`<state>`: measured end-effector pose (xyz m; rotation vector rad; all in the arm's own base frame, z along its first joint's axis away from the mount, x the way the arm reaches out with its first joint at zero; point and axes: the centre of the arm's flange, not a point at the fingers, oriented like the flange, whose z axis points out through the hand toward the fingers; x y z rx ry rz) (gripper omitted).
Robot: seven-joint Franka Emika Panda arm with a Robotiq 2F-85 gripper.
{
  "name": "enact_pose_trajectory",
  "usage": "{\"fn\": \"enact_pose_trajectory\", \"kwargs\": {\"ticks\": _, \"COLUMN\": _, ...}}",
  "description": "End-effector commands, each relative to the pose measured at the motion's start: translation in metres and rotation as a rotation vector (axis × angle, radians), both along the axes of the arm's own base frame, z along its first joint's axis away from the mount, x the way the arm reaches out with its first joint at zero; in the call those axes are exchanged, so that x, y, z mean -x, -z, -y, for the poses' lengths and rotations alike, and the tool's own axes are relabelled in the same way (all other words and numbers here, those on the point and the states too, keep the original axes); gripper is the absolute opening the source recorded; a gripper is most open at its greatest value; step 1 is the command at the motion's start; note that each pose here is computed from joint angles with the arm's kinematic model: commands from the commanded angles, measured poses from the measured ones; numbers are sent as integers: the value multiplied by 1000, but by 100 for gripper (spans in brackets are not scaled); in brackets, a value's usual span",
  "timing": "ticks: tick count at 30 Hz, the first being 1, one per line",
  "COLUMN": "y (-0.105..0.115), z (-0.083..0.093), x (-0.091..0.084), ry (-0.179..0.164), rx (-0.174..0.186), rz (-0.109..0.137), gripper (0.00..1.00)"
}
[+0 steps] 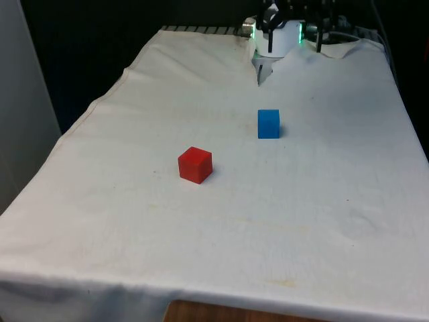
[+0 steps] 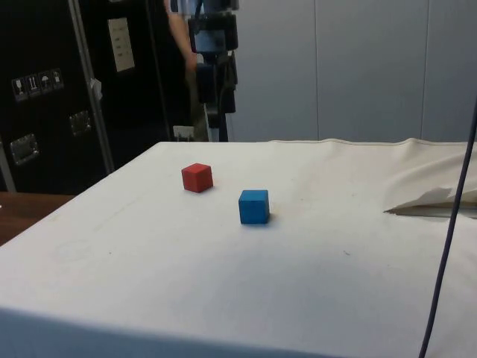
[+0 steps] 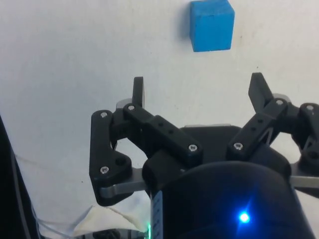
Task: Stack the two cubes.
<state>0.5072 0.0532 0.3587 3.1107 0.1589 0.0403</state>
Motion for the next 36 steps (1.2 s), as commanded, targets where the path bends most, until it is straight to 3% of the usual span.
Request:
{"fn": "enact_pose_trajectory", "kwargs": {"ticks": 1, "y": 3, "z": -2, "x": 0, "ry": -1, "rx": -2, "rz": 6, "gripper": 100}}
{"fn": "enact_pose_trajectory", "kwargs": {"ticks": 3, "y": 8, "z": -2, "x": 1, "ry": -11, "rx": -2, "rz": 11, "gripper": 100}}
{"fn": "enact_pose_trajectory", "kwargs": {"ticks": 4, "y": 7, "z": -1, "x": 1, "ry": -8, "rx": 0, "rz": -1, "gripper": 100}}
{"fn": "enact_pose_trajectory", "kwargs": {"ticks": 5, "y": 10, "z": -2, "x": 2, "ry": -16, "rx": -3, "rz": 14, "gripper": 100}}
{"fn": "enact_pose_trajectory", "kwargs": {"ticks": 9, "y": 20, "z": -2, "x": 4, "ry": -39, "rx": -7, "rz": 37, "gripper": 100}}
{"fn": "enact_pose_trajectory", "kwargs": {"ticks": 11, "y": 23, "z": -2, "x": 5, "ry": -48, "rx": -8, "rz": 47, "gripper": 100}}
{"fn": "enact_pose_trajectory", "kwargs": {"ticks": 12, "y": 22, "z": -1, "x": 6, "ry": -45, "rx": -5, "rz": 40, "gripper": 100}}
{"fn": "enact_pose_trajectory", "kwargs": {"ticks": 13, "y": 24, "z": -2, "x": 5, "ry": -55, "rx": -9, "rz": 54, "gripper": 100}}
{"fn": "enact_pose_trajectory", "kwargs": {"ticks": 19, "y": 40, "z": -2, "x": 7, "ry": -81, "rx": -16, "rz": 80, "gripper": 100}}
{"fn": "enact_pose_trajectory", "kwargs": {"ticks": 21, "y": 40, "z": -1, "x": 8, "ry": -80, "rx": -9, "rz": 72, "gripper": 100}}
{"fn": "enact_pose_trajectory", "kwargs": {"ticks": 24, "y": 52, "z": -1, "x": 8, "ry": -83, "rx": -24, "rz": 84, "gripper": 100}}
{"fn": "enact_pose_trajectory", "kwargs": {"ticks": 36, "y": 93, "z": 8, "x": 9, "ry": -67, "rx": -44, "rz": 64, "gripper": 100}}
